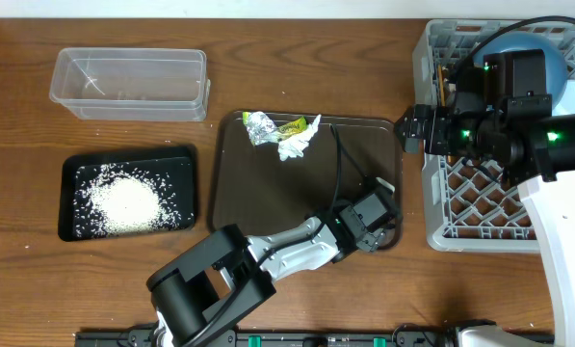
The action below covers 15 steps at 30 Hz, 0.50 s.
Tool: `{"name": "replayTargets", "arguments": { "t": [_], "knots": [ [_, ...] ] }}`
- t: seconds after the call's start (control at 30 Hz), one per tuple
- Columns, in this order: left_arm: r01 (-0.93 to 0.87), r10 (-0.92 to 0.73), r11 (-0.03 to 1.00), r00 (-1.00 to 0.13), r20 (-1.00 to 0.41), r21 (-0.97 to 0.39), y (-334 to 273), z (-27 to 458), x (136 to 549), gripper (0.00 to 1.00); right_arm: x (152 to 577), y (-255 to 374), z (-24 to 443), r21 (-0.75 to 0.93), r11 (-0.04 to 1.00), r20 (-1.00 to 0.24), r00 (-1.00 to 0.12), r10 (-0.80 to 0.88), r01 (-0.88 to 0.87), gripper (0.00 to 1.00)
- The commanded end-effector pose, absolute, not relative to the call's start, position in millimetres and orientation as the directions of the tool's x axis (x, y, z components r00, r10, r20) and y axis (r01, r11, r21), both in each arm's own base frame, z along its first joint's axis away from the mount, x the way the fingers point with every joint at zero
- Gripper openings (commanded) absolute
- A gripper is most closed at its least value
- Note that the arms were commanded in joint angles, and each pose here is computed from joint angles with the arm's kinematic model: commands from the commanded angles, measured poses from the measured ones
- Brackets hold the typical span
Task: Sort waste into correct bins and load items into the dishwasher rack
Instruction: 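Grasp the carrot with the left gripper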
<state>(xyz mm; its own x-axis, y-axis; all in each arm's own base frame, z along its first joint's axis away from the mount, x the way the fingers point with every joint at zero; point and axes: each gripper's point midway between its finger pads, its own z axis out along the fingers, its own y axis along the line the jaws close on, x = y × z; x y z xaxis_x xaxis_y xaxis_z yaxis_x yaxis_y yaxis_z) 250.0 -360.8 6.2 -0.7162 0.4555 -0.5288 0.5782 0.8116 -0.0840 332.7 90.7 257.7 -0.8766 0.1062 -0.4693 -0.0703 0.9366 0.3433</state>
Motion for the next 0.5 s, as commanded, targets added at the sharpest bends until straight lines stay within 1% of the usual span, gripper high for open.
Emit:
{"name": "replayTargets", "arguments": {
  "t": [0.0,0.07,0.13,0.37,0.47],
  "knots": [
    [0.582,0.467,0.809,-0.722,-0.511,-0.082,-360,-2,247,0.65,330,91,262,0.339,0.937,-0.483,-0.870,0.102,-0.078,0.99],
    [0.580,0.467,0.810,-0.721,-0.511,-0.079,-359,-2,247,0.56,330,91,262,0.339,0.937,-0.483,-0.870,0.102,-0.078,0.99],
    [0.576,0.466,0.814,-0.720,-0.515,-0.069,-358,-2,249,0.49,330,91,262,0.339,0.937,-0.483,-0.870,0.102,-0.078,0.99],
    [0.576,0.460,0.815,-0.716,-0.525,-0.072,-359,3,250,0.40,330,91,262,0.339,0.937,-0.483,-0.870,0.102,-0.078,0.99],
    [0.574,0.451,0.815,-0.713,-0.536,-0.078,-360,9,252,0.32,330,91,262,0.339,0.937,-0.483,-0.870,0.102,-0.078,0.99]
  ]
}}
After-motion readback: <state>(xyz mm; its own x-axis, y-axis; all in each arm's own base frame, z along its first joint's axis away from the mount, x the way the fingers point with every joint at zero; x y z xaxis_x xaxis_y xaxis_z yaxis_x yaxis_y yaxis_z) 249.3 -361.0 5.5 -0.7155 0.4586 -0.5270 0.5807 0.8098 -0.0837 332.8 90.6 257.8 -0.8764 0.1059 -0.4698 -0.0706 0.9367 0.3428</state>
